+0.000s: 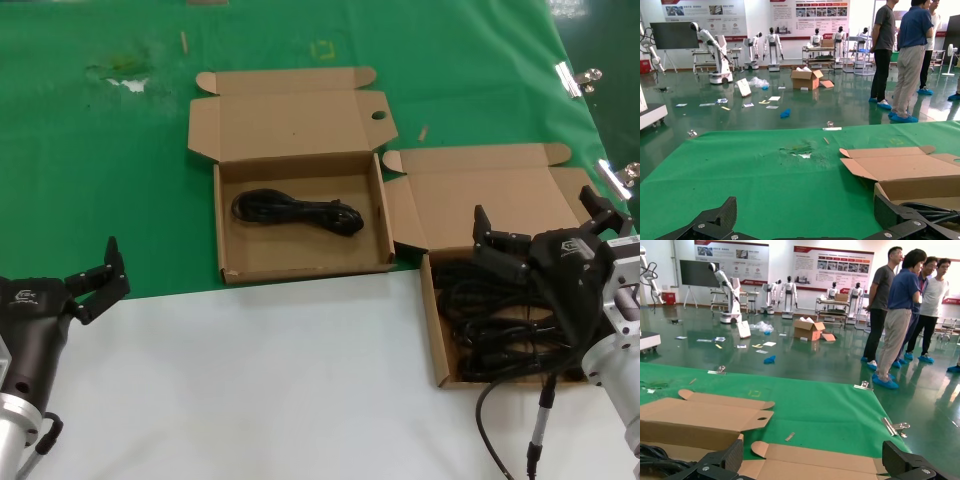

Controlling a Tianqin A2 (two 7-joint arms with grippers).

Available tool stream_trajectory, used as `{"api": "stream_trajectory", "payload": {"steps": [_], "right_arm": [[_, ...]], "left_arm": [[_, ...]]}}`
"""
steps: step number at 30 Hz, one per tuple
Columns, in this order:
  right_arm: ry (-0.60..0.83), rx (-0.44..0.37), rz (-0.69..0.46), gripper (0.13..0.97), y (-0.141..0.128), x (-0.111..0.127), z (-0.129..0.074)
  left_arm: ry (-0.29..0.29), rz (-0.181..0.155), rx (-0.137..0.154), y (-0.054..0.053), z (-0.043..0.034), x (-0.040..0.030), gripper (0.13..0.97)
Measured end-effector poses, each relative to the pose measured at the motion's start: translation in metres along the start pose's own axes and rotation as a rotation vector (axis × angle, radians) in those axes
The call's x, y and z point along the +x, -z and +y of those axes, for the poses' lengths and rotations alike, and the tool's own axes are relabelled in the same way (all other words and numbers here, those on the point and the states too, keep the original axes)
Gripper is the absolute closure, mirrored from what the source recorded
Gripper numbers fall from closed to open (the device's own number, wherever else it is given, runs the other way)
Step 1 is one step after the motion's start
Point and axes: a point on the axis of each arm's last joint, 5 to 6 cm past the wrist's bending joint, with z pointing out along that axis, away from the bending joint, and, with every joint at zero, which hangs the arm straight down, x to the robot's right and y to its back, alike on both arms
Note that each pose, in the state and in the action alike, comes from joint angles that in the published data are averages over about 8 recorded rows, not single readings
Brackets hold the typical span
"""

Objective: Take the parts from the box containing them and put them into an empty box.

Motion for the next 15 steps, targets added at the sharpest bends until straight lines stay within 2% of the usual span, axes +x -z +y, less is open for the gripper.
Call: {"api": "stream_trajectory", "payload": {"steps": [15], "right_arm": [[0.0,0.0,0.0,0.13,0.0,0.0,0.0]], "left_arm": [[0.0,0.0,0.0,0.0,0.0,0.0,0.132]]}}
